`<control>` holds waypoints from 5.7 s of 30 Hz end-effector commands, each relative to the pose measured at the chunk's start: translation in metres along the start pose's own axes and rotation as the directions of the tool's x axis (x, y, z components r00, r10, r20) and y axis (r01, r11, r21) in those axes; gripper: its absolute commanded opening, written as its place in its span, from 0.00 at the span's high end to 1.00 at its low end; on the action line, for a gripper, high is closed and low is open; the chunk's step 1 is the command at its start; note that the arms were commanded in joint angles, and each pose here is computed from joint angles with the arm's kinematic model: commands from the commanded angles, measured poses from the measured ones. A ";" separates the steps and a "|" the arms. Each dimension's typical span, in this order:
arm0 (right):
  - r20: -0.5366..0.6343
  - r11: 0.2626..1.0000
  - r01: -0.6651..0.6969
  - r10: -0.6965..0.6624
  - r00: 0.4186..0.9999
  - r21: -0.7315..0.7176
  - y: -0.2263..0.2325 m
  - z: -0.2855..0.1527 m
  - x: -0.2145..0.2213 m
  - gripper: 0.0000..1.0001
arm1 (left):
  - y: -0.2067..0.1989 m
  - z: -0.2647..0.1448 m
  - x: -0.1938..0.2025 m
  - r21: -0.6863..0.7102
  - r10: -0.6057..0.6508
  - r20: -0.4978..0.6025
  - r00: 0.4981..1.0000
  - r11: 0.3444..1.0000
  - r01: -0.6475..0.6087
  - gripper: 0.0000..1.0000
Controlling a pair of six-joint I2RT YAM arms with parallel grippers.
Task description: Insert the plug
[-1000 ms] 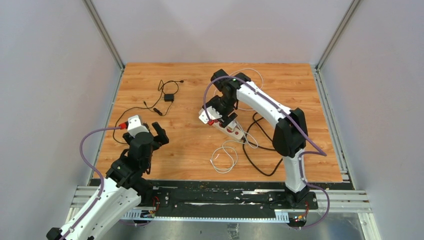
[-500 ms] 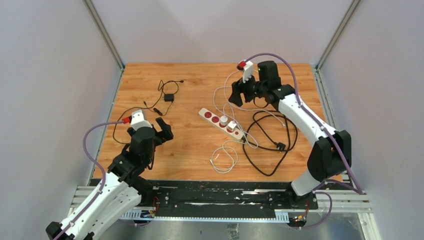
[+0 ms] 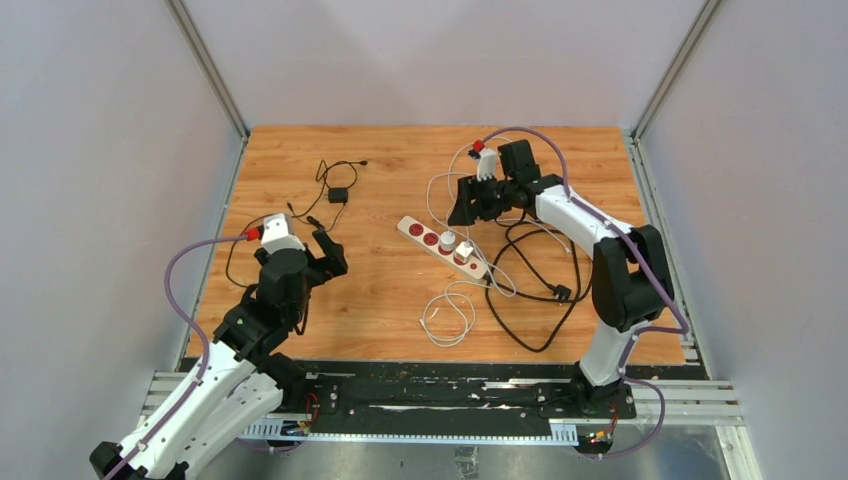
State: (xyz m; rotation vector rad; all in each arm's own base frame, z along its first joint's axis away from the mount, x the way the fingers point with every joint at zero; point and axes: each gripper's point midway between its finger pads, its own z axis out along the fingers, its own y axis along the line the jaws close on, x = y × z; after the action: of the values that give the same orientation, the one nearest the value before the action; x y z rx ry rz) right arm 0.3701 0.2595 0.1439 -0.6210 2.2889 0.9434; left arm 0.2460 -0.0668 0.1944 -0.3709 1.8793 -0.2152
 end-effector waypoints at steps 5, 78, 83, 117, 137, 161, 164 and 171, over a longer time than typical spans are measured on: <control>-0.064 0.999 0.016 -0.018 0.998 -0.028 -0.003 0.023 0.015 0.37 | 0.004 -0.005 -0.012 -0.019 -0.002 0.028 1.000 1.000 0.002 0.00; -0.550 0.967 0.006 0.139 0.823 0.255 -0.053 0.039 0.250 0.83 | 0.032 -0.015 -0.018 -0.120 -0.007 0.087 0.996 0.993 0.017 0.00; -0.560 0.959 0.000 0.165 0.812 0.284 -0.061 0.039 0.269 0.85 | 0.034 -0.016 -0.018 -0.126 -0.006 0.089 0.996 0.992 0.017 0.00; -0.173 0.983 0.130 -0.106 0.979 0.133 0.003 0.044 0.060 0.43 | 0.032 -0.034 -0.044 -0.066 -0.073 0.182 0.981 0.994 0.086 0.00; -0.025 0.935 0.163 -0.163 0.986 0.315 0.010 -0.032 0.038 0.00 | 0.025 -0.027 -0.042 -0.084 -0.061 0.142 0.988 0.994 0.073 0.00; 0.156 0.961 0.000 -0.045 0.987 0.276 -0.011 -0.107 0.053 0.02 | 0.139 0.141 0.044 -0.054 0.253 -0.626 0.738 0.930 -0.365 0.00; 0.158 0.963 -0.006 -0.038 0.987 0.270 -0.013 -0.107 0.053 0.02 | 0.148 0.147 0.058 -0.003 0.275 -0.628 0.728 0.935 -0.356 0.00; 0.153 0.964 -0.010 -0.033 0.988 0.266 -0.017 -0.105 0.054 0.02 | 0.167 0.152 0.077 0.008 0.268 -0.666 0.697 0.936 -0.352 0.00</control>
State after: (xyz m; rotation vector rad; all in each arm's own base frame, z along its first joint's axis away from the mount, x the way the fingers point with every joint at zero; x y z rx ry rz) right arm 0.3065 0.1620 0.1681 -0.4359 2.1998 0.6137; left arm 0.3454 0.0670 0.0407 -0.1031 2.6024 0.0534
